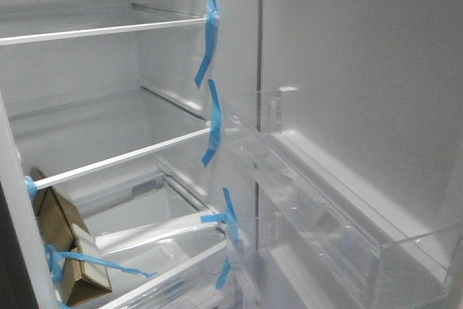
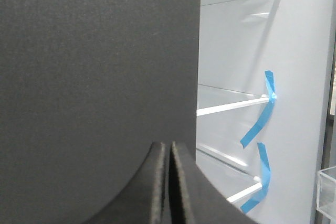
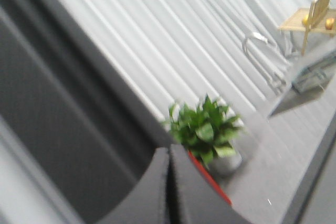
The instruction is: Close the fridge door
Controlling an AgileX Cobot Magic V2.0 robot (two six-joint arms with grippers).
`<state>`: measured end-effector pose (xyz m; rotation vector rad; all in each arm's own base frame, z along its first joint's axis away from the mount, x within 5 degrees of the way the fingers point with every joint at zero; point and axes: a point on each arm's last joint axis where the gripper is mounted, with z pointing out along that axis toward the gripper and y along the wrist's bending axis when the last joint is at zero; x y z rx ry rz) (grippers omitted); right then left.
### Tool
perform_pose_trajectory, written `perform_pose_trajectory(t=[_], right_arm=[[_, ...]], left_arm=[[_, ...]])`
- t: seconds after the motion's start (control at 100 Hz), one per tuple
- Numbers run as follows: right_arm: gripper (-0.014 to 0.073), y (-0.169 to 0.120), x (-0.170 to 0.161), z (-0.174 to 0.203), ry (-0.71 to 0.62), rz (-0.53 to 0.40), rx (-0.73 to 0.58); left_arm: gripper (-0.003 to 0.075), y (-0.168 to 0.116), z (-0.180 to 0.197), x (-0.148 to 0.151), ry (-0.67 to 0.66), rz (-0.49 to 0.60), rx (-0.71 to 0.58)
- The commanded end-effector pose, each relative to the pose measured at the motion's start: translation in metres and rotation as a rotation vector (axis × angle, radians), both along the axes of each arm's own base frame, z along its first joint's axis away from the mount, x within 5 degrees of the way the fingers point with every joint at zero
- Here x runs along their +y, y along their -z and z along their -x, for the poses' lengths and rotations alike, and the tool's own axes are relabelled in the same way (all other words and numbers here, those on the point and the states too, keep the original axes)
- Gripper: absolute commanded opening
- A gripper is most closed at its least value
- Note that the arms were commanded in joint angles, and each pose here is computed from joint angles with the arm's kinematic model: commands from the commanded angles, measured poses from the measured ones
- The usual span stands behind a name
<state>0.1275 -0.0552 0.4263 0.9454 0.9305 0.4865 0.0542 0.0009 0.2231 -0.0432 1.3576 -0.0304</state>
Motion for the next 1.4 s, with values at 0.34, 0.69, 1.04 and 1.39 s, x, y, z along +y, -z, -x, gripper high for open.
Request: perform_pose_trajectory(t=[0.34,0.69,1.04,1.39], right_arm=[[-0.0073,0.033,-0.039,-0.053,0.032,-0.264,0.141],[-0.0073,0.063,-0.04,-0.092,-0.252,-0.467,0.223],[-0.0073,0.064,-0.025,-0.11,-0.503,-0.476,0.263],[-0.0073,0.072,-0.016,-0.118,-0.656,-0.504,0.298]], left_arm=[[-0.002,0.005,0.0,0.0,0.005,0.006,-0.047],[-0.002,0.005,0.0,0.0,0.005,0.006,-0.047],[-0.002,0.005,0.0,0.0,0.005,0.006,-0.047],[-0.002,0.005,0.0,0.0,0.005,0.006,-0.047]])
